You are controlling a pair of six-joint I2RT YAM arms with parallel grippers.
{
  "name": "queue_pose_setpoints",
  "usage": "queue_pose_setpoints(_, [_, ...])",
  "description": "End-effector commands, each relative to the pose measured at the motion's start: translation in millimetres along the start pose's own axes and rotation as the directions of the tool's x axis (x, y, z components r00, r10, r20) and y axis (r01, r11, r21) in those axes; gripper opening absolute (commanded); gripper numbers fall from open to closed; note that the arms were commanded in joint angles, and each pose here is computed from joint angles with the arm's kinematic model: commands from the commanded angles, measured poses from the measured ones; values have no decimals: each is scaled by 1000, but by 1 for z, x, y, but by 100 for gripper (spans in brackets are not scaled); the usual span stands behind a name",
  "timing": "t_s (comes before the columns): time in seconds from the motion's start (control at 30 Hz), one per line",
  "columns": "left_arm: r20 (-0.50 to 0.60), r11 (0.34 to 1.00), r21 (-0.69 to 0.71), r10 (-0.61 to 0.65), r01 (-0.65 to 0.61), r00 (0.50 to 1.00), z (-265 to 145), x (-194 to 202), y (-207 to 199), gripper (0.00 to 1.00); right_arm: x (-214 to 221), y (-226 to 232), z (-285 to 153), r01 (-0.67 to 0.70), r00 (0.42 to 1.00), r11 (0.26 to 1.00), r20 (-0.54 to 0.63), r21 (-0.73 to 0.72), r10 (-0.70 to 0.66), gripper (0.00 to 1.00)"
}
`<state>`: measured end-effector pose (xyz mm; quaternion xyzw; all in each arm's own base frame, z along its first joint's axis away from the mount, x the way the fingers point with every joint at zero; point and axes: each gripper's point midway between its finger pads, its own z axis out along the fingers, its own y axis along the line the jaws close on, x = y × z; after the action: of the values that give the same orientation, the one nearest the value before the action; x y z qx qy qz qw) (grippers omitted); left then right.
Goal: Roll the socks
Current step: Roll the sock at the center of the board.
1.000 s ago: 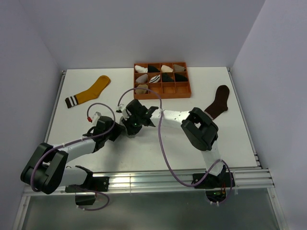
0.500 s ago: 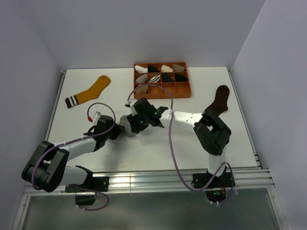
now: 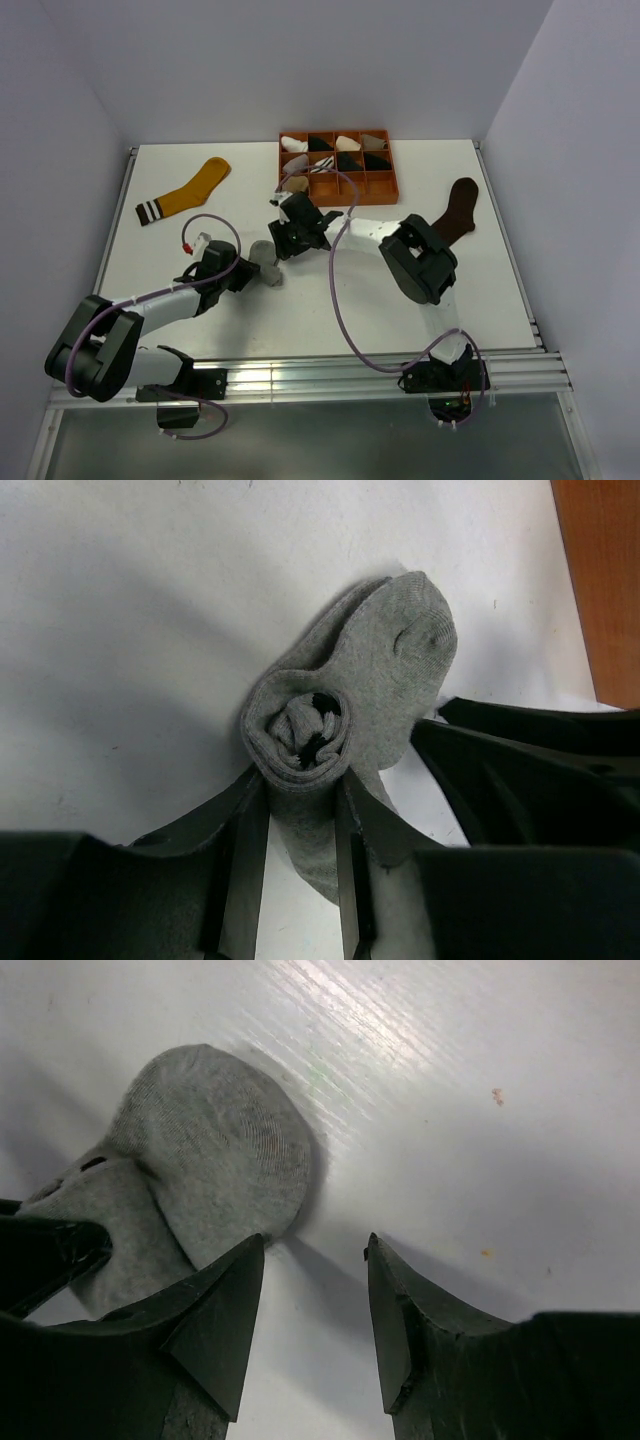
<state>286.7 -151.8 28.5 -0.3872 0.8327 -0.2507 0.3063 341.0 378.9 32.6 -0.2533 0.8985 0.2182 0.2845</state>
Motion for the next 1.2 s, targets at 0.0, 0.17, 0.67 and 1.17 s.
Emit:
queue_pose_setpoints(0.0, [-35, 969, -234, 68, -75, 997, -4, 12, 71, 31, -30, 18, 8, 8, 997, 996, 74, -88, -2, 54])
queue_pose_setpoints(0.17, [-40, 970, -231, 72, -79, 997, -4, 12, 70, 28, -25, 32, 24, 7, 999, 984, 46, -176, 1, 55])
queue_pose_setpoints(0.67, [32, 968, -247, 41, -32, 999, -16, -7, 59, 0, 33, -35, -7, -94, 995, 993, -34, 75, 97, 0])
queue_pose_setpoints(1.17, [-49, 949, -293, 105, -115, 993, -1, -1, 59, 0, 46, -42, -15, -143, 989, 985, -33, 91, 147, 23])
